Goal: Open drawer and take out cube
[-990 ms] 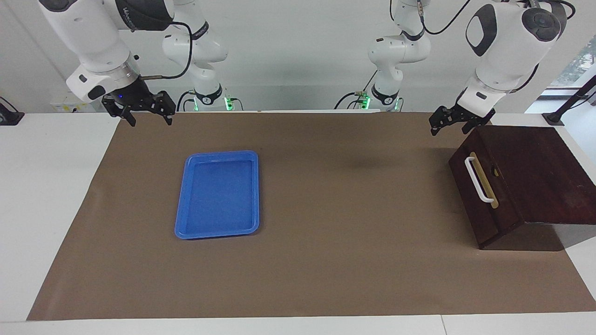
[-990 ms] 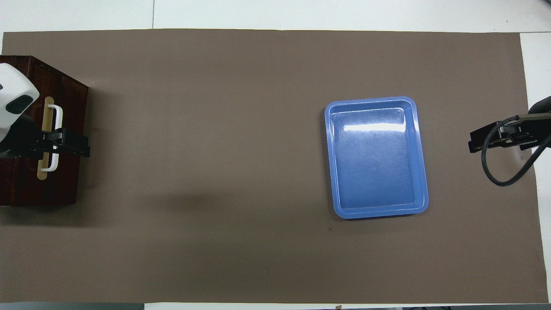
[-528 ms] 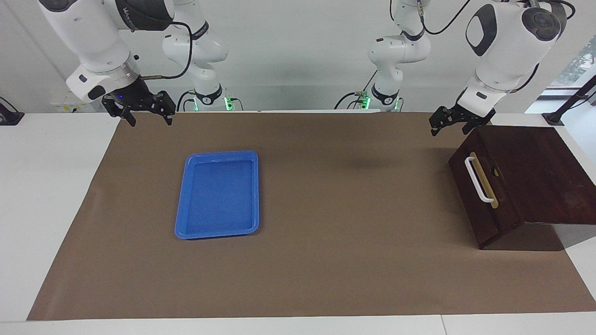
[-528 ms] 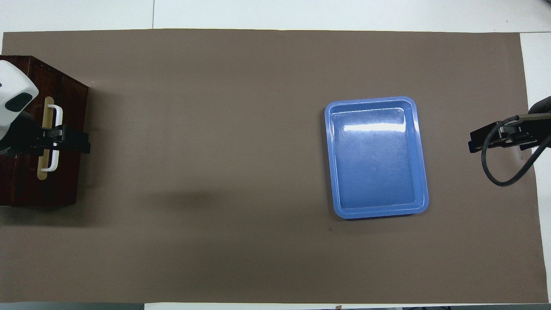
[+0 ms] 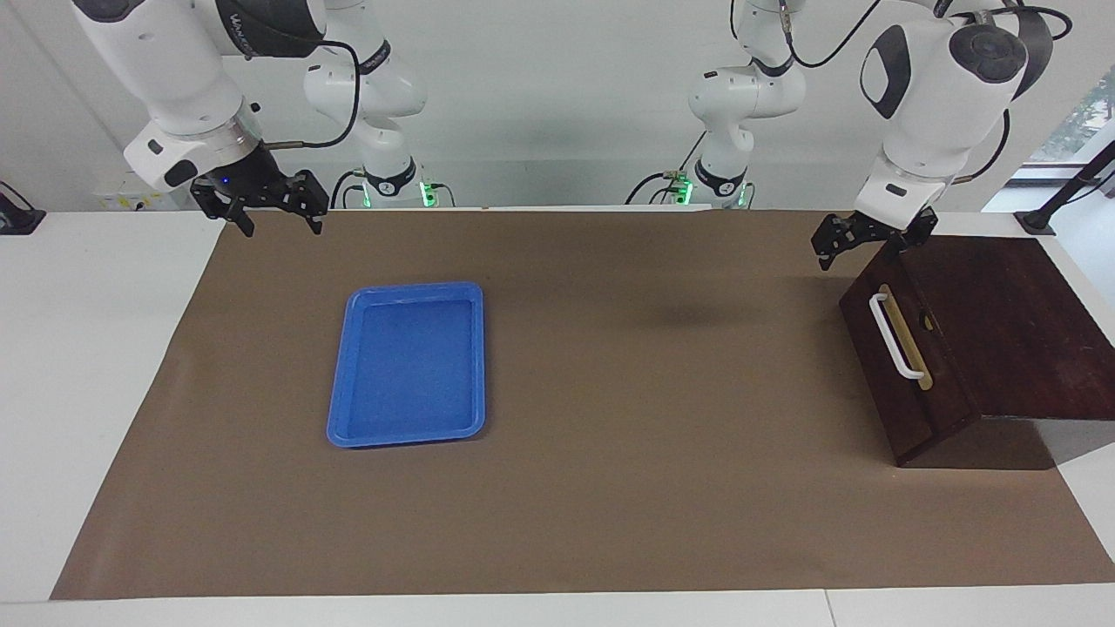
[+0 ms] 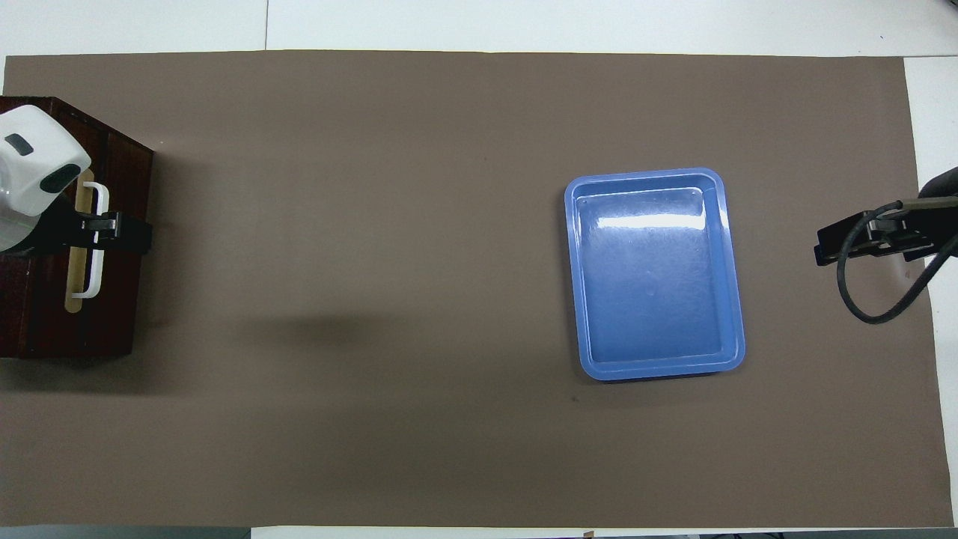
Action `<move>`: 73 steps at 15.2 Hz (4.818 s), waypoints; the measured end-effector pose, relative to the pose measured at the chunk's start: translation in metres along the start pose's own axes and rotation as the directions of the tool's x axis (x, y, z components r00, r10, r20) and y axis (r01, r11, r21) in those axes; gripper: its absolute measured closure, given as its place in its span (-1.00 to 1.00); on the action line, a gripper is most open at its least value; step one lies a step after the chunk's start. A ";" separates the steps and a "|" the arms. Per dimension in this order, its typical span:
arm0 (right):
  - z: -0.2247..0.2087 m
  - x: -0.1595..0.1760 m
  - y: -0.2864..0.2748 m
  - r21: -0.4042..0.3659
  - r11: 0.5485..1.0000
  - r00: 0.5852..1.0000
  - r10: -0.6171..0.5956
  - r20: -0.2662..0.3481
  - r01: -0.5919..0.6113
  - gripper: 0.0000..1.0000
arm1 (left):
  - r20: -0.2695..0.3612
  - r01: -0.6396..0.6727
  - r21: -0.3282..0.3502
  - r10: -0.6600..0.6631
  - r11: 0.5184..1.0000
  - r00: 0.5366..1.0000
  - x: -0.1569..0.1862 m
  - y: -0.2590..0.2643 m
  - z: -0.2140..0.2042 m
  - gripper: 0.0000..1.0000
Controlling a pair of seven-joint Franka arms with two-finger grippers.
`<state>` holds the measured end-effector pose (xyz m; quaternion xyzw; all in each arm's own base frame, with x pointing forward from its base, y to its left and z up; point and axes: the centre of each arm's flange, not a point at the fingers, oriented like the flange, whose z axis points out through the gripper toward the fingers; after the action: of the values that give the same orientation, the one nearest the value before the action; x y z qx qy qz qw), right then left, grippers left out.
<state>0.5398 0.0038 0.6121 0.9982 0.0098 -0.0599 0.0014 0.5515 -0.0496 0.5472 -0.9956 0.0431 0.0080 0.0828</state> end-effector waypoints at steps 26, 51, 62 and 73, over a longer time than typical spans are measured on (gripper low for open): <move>0.000 0.000 0.000 0.000 1.000 1.000 0.000 0.000 0.000 -1.00 | -0.008 -0.123 0.228 0.128 0.966 0.992 0.054 -0.008 0.161 -1.00; 0.000 0.000 0.000 0.000 1.000 1.000 0.000 0.000 0.000 -1.00 | -0.002 -0.263 0.167 0.267 0.950 0.964 0.047 0.119 0.115 -1.00; 0.000 0.000 0.000 0.000 1.000 1.000 0.000 0.000 0.000 -1.00 | -0.014 0.058 -0.086 -0.059 0.995 0.998 0.049 0.031 -0.015 -1.00; 0.000 0.000 0.000 0.000 1.000 1.000 0.000 0.000 0.000 -1.00 | 0.087 0.878 -0.055 -0.874 0.475 0.478 0.044 -0.061 0.007 -1.00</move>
<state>0.5398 0.0038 0.6121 0.9982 0.0098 -0.0599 0.0014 0.6008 0.0079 0.5490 -0.8802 -0.4735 -0.0102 0.0304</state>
